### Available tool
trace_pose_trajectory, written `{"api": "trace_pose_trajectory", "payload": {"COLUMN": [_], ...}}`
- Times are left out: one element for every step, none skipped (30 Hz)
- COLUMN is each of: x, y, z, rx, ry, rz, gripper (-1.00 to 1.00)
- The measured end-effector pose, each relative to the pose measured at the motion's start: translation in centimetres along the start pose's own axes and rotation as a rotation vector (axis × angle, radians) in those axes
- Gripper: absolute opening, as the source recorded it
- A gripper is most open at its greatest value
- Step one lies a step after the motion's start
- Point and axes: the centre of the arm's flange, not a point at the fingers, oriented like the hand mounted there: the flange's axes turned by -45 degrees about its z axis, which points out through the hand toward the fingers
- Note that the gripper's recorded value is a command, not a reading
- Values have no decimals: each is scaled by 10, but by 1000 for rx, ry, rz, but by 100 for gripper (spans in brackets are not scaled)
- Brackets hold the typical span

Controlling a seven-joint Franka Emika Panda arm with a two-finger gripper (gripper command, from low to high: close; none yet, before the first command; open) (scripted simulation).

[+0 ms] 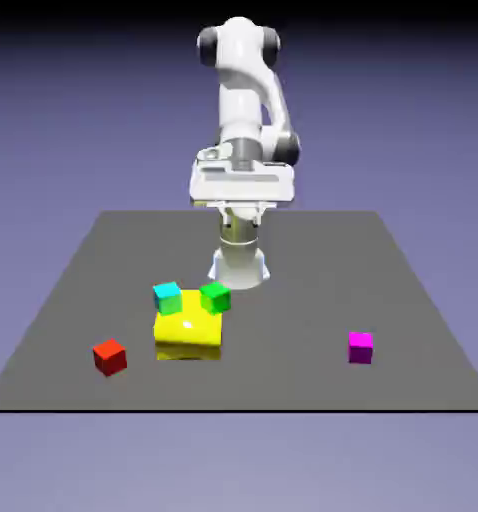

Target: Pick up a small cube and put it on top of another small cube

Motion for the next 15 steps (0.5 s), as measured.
{"api": "trace_pose_trajectory", "payload": {"x": [-1,-2,-4,-7,-10,-14,-19,-24,-30,-37,-44,-52,-62,-71,-80], "y": [-12,-24,-37,-49,-63,-76,-90,-104,-118,-132,-146,-161,-182,-191,-202], "z": [11,23,33,44,55,65,75,84,94,103,111,119,125,134,142], "rx": [20,41,63,85,108,131,155,180,205,231,257,286,320,343,368], "ry": [-34,-67,-99,-131,-162,-192,-222,-251,-279,-308,-335,-362,-386,-413,-441], "rz": [-57,-114,-171,-229,-288,-347,-406,-465,-525,-584,-644,-706,-778,-829,-883], "gripper": [0,0,0,0,0,0,0,0,0,0,0,0,0,0,0]}}
